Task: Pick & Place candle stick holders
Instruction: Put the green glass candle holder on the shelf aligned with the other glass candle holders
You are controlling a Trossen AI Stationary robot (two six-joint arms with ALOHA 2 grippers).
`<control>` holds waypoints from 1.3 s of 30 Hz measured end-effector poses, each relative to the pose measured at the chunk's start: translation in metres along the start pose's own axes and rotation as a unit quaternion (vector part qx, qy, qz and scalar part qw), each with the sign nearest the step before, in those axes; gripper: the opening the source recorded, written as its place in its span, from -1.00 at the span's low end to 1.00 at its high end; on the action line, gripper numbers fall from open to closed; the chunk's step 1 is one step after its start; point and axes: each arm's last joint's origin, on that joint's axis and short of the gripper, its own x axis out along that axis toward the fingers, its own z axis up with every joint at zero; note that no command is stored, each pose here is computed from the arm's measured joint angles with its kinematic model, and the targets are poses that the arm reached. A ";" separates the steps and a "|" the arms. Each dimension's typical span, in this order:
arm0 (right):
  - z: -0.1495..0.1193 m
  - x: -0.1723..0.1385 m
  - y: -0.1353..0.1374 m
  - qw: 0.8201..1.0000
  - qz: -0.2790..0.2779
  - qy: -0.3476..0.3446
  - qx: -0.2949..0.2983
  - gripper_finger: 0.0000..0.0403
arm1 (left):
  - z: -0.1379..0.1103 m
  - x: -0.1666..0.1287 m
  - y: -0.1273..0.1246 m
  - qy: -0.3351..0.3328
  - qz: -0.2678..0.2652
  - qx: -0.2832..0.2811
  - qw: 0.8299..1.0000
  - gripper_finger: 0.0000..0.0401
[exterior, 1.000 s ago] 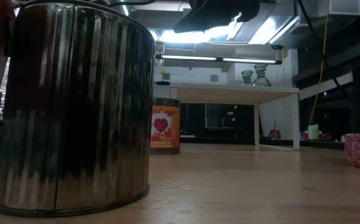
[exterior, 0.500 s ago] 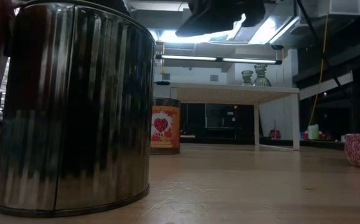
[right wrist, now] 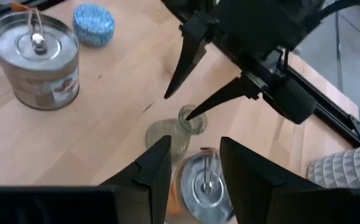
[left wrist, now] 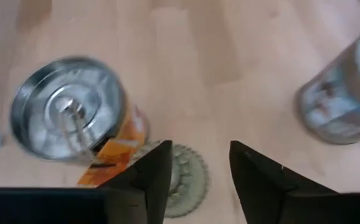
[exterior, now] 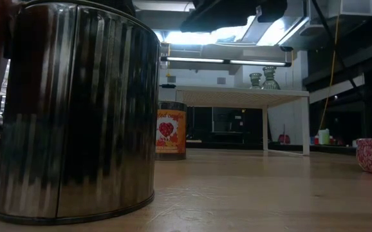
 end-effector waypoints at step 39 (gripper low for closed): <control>-0.002 0.110 -0.008 0.999 0.026 0.037 -0.004 -0.31 | -0.103 -0.040 0.017 -0.179 0.083 -0.136 0.971 -0.34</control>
